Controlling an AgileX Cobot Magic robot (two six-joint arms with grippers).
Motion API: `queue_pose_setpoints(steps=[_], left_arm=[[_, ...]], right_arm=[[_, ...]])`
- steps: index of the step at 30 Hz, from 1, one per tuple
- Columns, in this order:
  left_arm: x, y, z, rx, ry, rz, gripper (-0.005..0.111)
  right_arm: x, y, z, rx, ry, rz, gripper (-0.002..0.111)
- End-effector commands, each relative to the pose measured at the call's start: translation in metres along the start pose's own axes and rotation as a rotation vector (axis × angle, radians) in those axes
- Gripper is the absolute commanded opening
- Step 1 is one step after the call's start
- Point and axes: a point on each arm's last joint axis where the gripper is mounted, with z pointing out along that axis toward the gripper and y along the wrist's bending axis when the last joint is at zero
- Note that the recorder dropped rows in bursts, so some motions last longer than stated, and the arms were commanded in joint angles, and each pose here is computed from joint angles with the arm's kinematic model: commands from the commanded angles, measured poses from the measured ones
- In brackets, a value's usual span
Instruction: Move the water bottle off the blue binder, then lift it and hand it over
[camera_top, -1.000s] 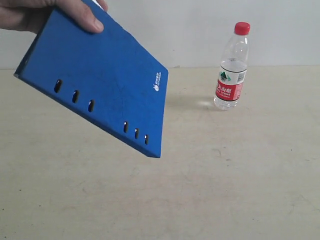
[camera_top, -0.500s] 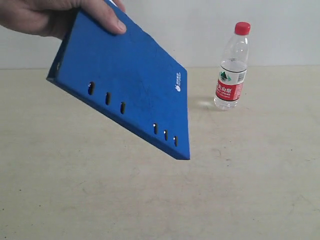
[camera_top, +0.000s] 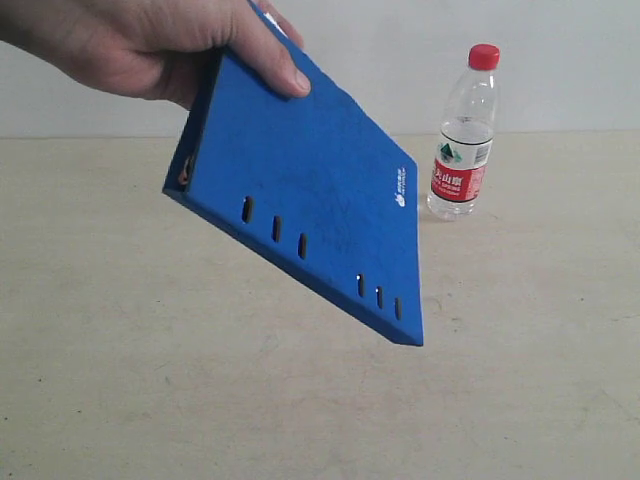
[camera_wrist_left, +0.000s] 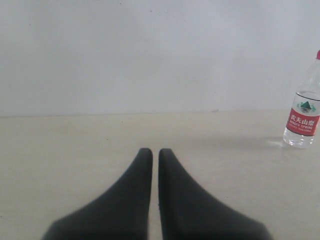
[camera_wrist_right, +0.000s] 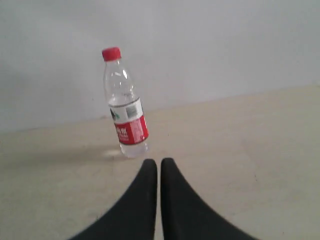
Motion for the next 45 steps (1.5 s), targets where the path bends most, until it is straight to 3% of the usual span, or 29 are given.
queue_pose_setpoints(steps=[1, 5, 18, 25, 45], left_arm=[[-0.001, 0.000, 0.000, 0.000, -0.013, -0.010, 0.004], [-0.001, 0.000, 0.000, 0.000, -0.013, -0.010, 0.004], [-0.001, 0.000, 0.000, 0.000, -0.013, -0.010, 0.004], [-0.002, 0.000, 0.000, 0.001, -0.016, -0.010, 0.004], [-0.002, 0.000, 0.000, 0.001, -0.016, -0.010, 0.004]], right_arm=[[0.016, -0.006, -0.002, 0.064, 0.169, -0.088, 0.000], [0.015, -0.013, -0.002, 0.131, 0.165, -0.194, 0.000], [0.016, -0.014, -0.003, 0.168, 0.172, -0.111, 0.000], [0.017, -0.018, -0.003, 0.214, 0.197, -0.222, 0.000], [0.017, -0.016, -0.003, 0.203, 0.184, -0.120, 0.000]])
